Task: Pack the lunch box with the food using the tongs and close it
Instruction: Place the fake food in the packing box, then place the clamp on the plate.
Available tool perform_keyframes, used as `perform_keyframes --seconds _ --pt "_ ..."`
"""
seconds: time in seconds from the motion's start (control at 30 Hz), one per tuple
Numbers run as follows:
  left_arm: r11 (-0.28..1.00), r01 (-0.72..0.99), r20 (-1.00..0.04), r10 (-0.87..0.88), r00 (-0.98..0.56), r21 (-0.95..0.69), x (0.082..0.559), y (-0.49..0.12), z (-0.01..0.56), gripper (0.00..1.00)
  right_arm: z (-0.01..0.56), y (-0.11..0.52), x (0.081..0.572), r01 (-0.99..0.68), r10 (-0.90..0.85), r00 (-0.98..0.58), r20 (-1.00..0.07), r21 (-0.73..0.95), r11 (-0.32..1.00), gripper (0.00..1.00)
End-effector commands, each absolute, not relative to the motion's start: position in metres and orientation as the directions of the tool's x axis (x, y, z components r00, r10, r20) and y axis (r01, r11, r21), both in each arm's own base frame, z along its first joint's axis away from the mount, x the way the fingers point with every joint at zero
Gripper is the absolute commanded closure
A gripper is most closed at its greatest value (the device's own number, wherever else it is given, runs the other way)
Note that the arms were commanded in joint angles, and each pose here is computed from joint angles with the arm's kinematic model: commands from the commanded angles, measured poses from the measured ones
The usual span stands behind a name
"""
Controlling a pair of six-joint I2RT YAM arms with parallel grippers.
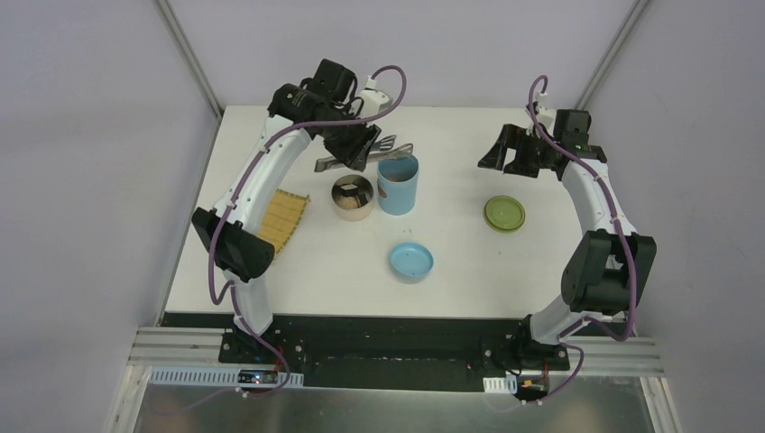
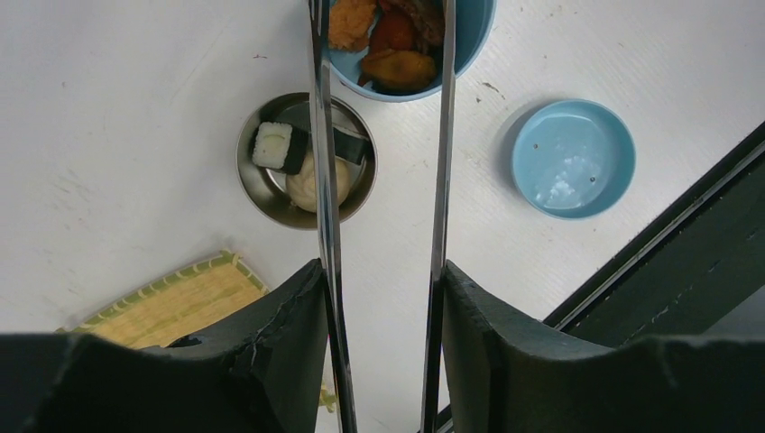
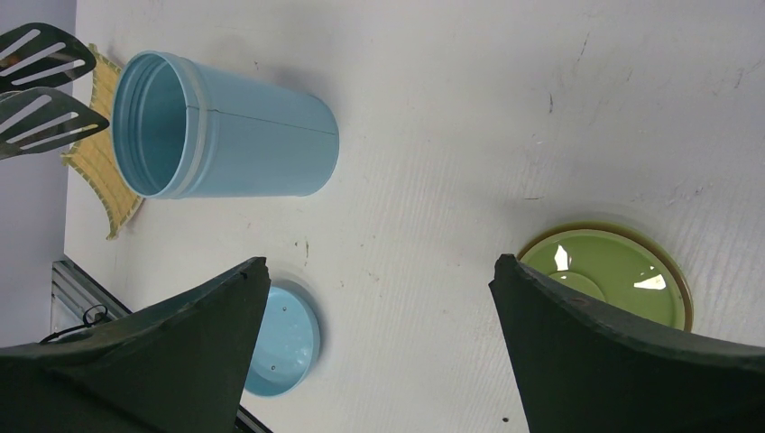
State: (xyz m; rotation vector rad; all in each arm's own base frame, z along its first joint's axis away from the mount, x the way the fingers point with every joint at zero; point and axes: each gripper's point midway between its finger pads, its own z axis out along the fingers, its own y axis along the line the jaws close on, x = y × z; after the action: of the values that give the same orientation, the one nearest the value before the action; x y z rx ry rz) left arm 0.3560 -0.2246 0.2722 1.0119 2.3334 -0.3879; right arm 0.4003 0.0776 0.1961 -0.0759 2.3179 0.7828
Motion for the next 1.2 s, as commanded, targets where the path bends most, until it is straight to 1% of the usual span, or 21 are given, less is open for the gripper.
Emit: perform_keyframes --seconds 0.0,0.13,0.33,0.4,0.5,0.63,0.73,0.87,1.0,1.17 --pt "0.677 0.731 -0.679 0.497 -0.54 -0.086 0.35 -0.229 0.304 0.55 0.223 0.08 0.405 -0.304 0.141 -0.722 -0.678 0.494 0.815 0.02" --pt "0.755 0.641 -0.735 0.355 -0.578 -0.139 0.362 -0.204 0.324 0.56 0.226 0.079 0.407 -0.313 0.135 -0.714 -0.687 0.485 0.817 0.02" --pt "0.879 0.442 -0.694 0.205 -0.69 -0.18 0.362 -0.117 0.309 0.56 0.227 0.081 0.408 -0.317 0.137 -0.712 -0.689 0.49 0.812 0.02" --pt "0.912 0.363 -0.68 0.144 -0.719 -0.19 0.353 -0.081 0.302 0.55 0.227 0.082 0.407 -0.319 0.138 -0.713 -0.687 0.494 0.809 0.02" --pt "0.955 0.265 -0.665 0.113 -0.738 -0.132 0.335 -0.024 0.281 0.55 0.224 0.083 0.405 -0.319 0.136 -0.72 -0.681 0.498 0.806 0.02" --pt "0.981 0.168 -0.599 0.075 -0.797 -0.101 0.302 0.026 0.243 0.55 0.223 0.084 0.404 -0.321 0.133 -0.721 -0.68 0.499 0.805 0.02" --pt "0.987 0.144 -0.553 0.086 -0.829 -0.063 0.283 0.047 0.215 0.55 0.22 0.087 0.403 -0.323 0.129 -0.729 -0.672 0.505 0.801 0.02" --pt "0.989 0.146 -0.508 0.123 -0.852 -0.006 0.272 0.062 0.183 0.54 0.219 0.091 0.404 -0.332 0.118 -0.731 -0.672 0.501 0.799 0.02" --pt "0.992 0.124 -0.498 0.124 -0.858 0.033 0.278 0.078 0.166 0.53 0.221 0.093 0.404 -0.34 0.104 -0.73 -0.676 0.49 0.803 0.02" --pt "0.979 0.188 -0.49 0.202 -0.848 0.079 0.289 0.086 0.148 0.52 0.221 0.093 0.402 -0.341 0.094 -0.73 -0.677 0.48 0.808 0.02"
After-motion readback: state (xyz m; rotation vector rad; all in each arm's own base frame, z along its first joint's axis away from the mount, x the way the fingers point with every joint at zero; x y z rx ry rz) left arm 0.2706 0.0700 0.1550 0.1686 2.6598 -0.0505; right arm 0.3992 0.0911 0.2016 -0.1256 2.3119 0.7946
